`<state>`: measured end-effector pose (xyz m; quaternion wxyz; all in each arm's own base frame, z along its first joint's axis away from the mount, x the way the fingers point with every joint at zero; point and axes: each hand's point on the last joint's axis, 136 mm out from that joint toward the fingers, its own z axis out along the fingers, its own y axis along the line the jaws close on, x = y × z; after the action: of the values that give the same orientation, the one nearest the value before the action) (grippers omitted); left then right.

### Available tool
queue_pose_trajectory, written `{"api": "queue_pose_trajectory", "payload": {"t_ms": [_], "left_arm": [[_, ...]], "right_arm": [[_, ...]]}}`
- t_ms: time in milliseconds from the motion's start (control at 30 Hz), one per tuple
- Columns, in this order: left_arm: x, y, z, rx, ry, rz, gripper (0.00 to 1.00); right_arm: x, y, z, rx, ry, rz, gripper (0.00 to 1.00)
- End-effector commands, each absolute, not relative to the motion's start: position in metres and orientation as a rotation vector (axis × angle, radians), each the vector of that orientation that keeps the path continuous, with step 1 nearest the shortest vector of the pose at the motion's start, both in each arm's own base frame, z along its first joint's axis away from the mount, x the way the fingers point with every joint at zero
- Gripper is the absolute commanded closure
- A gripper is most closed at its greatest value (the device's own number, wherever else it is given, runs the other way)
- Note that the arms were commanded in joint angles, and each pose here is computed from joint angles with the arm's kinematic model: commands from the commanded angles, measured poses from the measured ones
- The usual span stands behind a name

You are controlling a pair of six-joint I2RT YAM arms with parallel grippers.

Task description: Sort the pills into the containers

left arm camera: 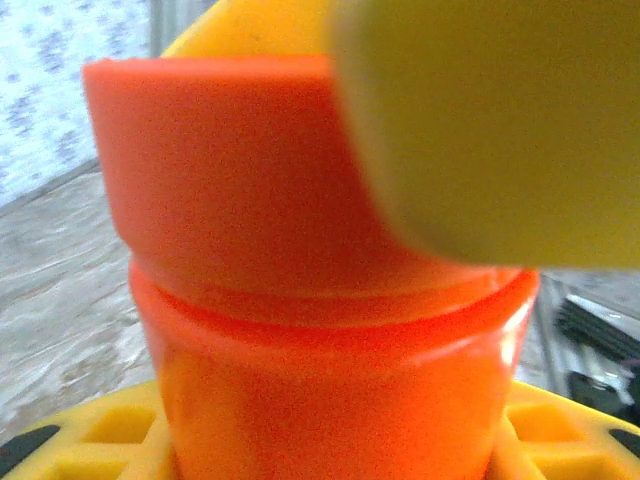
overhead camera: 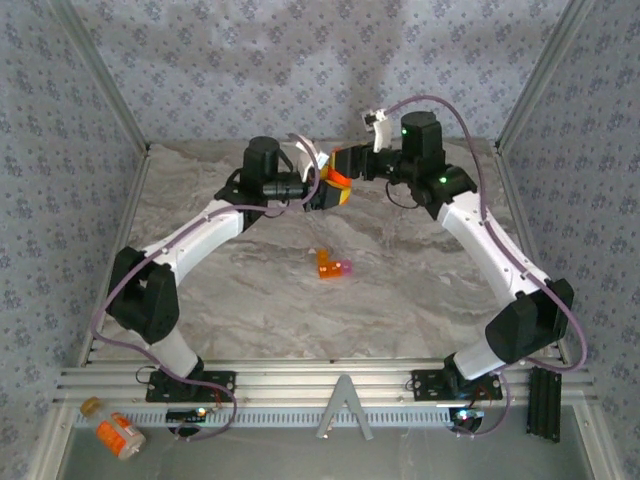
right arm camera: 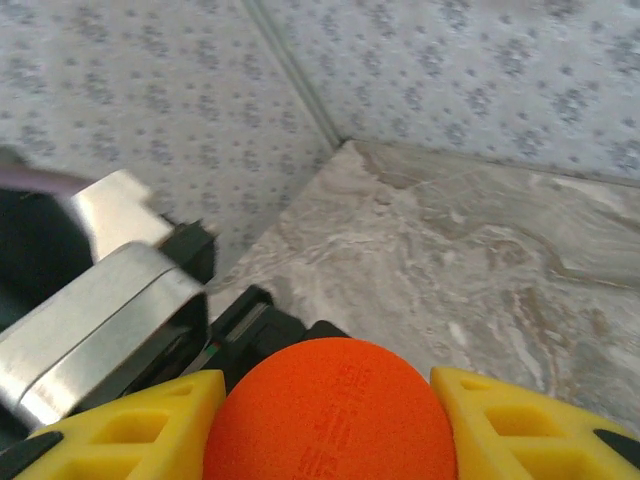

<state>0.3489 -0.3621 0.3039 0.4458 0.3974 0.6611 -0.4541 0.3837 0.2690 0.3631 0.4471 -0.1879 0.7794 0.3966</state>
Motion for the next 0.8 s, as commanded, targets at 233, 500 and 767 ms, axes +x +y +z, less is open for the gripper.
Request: {"api": "queue_pose_trajectory", "payload": {"t_ms": [233, 500, 767], "left_arm": [[0.333, -0.401, 0.357, 0.896, 1.378, -0.794, 1.0], [0.358, -0.377, 0.355, 0.819, 1.413, -0.846, 1.0], [0.352, -0.34, 0.374, 0.918, 1.359, -1.118, 1.0]], "right_arm": [[0.402, 0.297, 0.339, -0.264, 1.962, 0.979, 0.56], [0.396, 0.254, 0.387, -0.287, 1.848, 1.048, 0.19], [0.356, 0.222, 0.424, -0.512, 1.75, 1.107, 0.1]]}}
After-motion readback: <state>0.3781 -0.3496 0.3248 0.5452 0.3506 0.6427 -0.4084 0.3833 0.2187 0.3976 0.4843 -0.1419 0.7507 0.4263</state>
